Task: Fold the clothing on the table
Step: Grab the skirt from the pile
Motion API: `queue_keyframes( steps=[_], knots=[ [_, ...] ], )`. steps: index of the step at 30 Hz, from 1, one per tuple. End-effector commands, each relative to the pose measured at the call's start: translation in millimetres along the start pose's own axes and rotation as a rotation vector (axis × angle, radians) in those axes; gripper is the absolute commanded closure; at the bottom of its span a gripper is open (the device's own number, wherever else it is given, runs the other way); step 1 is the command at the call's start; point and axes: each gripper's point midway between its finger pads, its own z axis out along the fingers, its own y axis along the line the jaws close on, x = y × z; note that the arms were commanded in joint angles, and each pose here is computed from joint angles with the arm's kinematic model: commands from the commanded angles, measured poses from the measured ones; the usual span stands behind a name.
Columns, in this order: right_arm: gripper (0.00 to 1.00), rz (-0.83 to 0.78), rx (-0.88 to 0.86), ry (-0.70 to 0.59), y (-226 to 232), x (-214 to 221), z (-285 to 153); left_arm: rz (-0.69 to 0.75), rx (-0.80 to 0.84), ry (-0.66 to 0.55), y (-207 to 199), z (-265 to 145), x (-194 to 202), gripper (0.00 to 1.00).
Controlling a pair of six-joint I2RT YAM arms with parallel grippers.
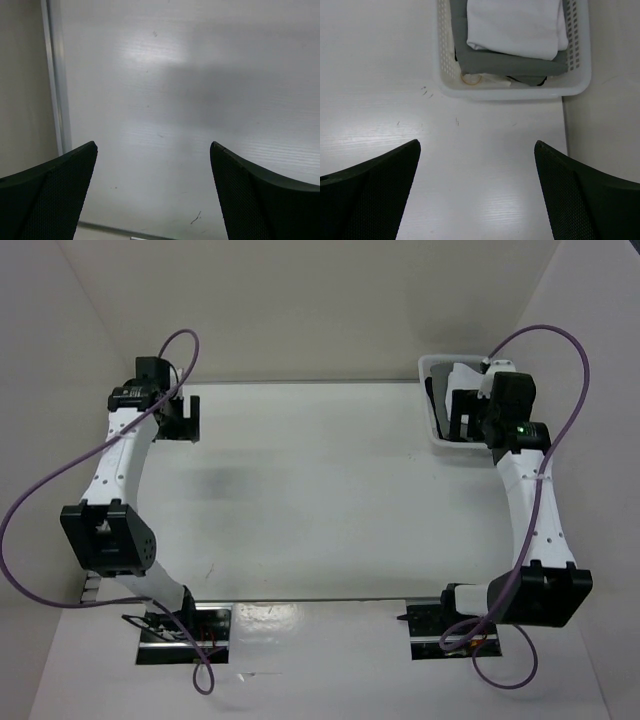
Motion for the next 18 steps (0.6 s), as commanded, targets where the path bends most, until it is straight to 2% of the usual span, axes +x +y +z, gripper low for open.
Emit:
queue_keyframes(
  steps=[1, 4, 7, 10, 15, 18],
  knots=[
    [0.01, 0.003, -0.005, 0.025, 0.7, 1.8, 4.7, -0.038, 0.098, -0.328, -15.1, -69.9, -59.4, 0.01],
    [0.01, 0.033, 0.03, 0.005, -3.5, 10.6, 1.4, -0.029, 0.083, -0.37, -14.2, -77.2, -64.6, 0.01],
    [0.01, 0.07, 0.077, -0.009, -27.8, 26.6, -14.1, 0.016, 0.106, -0.4, -27.9, -85.0, -62.7, 0.01],
    [0.01, 0.04, 0.079, -0.005, -28.0, 41.3, -30.8, 0.023, 0.081, -0.437, -30.2, -96.4, -74.2, 0.01],
    [0.01, 0.011, 0.141, -0.001, -40.1, 53.7, -40.1, 0.022, 0.05, -0.395, -31.7, -79.2, -75.6, 0.01],
    [0.01, 0.01, 0.113, 0.02, -35.6, 53.0, -24.0, 0.048, 0.075, -0.365, -39.2, -73.9, -64.8, 0.01]
  ],
)
